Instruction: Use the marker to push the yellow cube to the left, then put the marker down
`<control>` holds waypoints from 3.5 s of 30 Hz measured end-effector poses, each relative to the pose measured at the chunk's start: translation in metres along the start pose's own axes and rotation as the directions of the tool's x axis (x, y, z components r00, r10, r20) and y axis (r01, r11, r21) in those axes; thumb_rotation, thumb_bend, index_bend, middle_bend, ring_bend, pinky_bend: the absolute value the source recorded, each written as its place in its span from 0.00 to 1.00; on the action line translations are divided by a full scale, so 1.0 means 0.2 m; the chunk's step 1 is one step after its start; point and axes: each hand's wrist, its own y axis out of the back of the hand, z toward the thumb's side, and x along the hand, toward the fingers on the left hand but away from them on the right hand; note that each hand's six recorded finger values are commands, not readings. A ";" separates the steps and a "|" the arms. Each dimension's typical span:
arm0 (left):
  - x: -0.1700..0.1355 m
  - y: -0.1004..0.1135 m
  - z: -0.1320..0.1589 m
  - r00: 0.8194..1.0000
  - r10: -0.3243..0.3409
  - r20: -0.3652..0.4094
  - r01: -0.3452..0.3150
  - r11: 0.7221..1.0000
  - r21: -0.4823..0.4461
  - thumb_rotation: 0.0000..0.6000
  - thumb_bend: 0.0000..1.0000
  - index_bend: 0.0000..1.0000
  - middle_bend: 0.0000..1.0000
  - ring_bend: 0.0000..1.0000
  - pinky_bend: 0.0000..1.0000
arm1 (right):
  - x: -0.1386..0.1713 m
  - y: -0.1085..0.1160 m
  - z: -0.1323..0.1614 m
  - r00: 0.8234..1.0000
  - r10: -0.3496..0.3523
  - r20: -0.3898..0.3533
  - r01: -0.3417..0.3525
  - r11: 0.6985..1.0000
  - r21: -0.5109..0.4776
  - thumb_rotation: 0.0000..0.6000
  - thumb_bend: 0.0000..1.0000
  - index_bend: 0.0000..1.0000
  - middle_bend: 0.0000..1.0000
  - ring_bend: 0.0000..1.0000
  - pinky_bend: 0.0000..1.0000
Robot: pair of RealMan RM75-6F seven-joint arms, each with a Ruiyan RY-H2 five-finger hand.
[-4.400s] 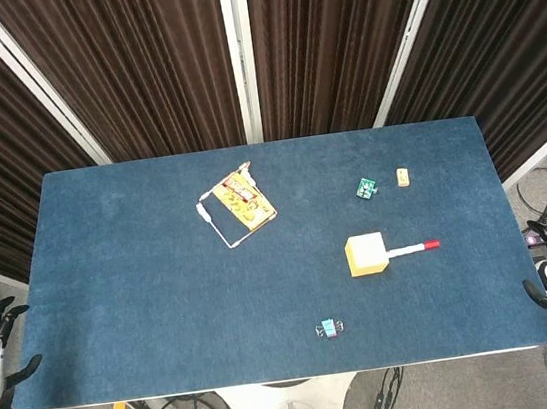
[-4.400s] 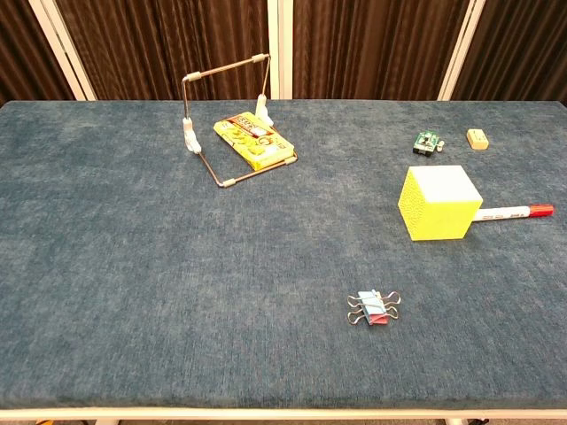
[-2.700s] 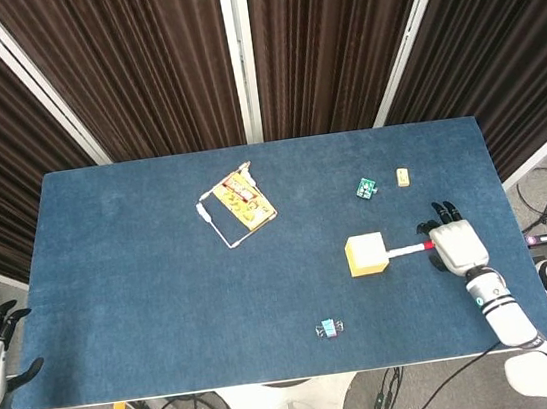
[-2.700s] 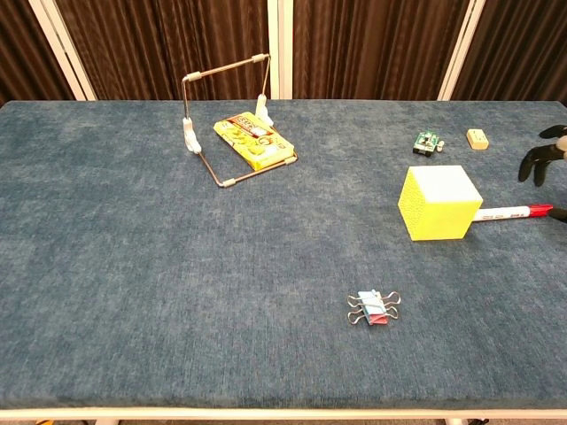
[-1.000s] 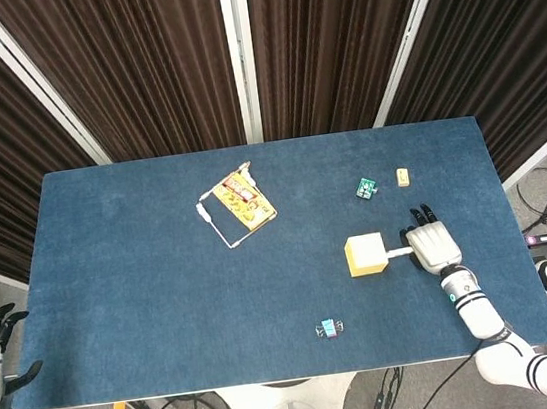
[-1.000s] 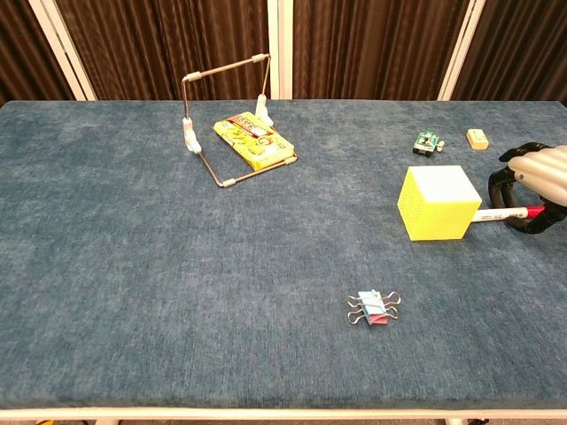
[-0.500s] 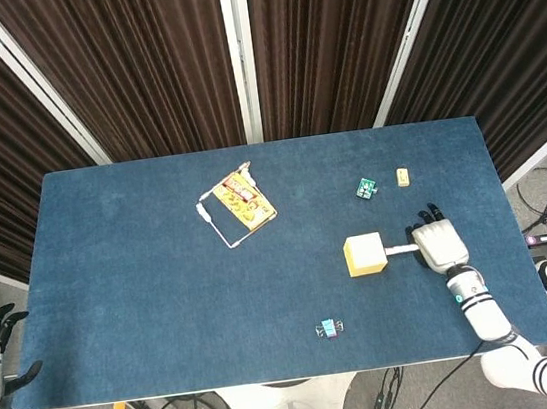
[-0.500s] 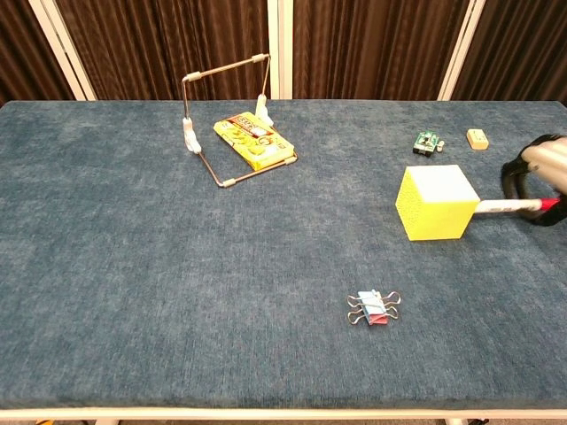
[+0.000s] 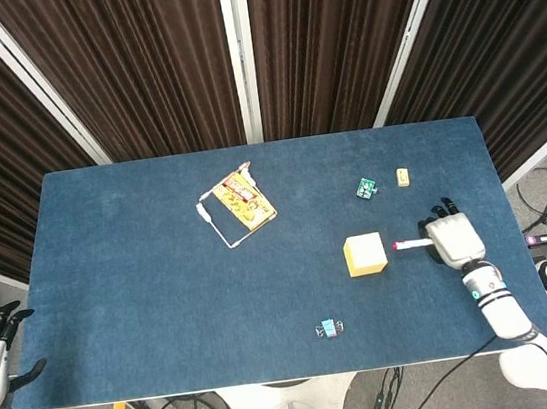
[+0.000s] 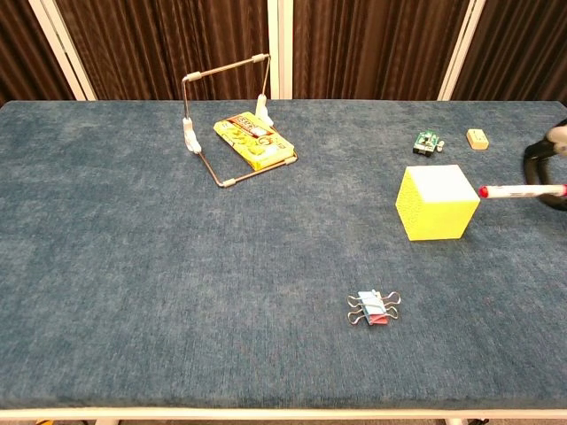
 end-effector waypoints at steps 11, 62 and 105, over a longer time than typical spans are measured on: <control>0.00 0.00 -0.01 1.000 -0.003 -0.003 0.003 1.000 -0.005 1.00 0.21 0.31 0.27 0.18 0.20 | -0.09 0.06 0.30 0.996 0.016 -0.090 -0.018 1.000 -0.024 1.00 0.37 0.70 0.65 0.21 0.01; -0.02 0.01 -0.01 1.000 0.008 -0.001 -0.008 1.000 -0.009 1.00 0.21 0.31 0.27 0.18 0.20 | -0.12 0.20 1.21 0.939 0.086 -0.332 -0.080 0.996 0.031 1.00 0.37 0.71 0.67 0.24 0.00; -0.02 0.01 0.01 1.000 0.017 0.021 -0.016 1.000 -0.016 1.00 0.21 0.31 0.27 0.18 0.20 | 0.08 0.12 0.43 0.986 0.142 -0.093 -0.135 0.988 0.078 1.00 0.36 0.50 0.53 0.16 0.00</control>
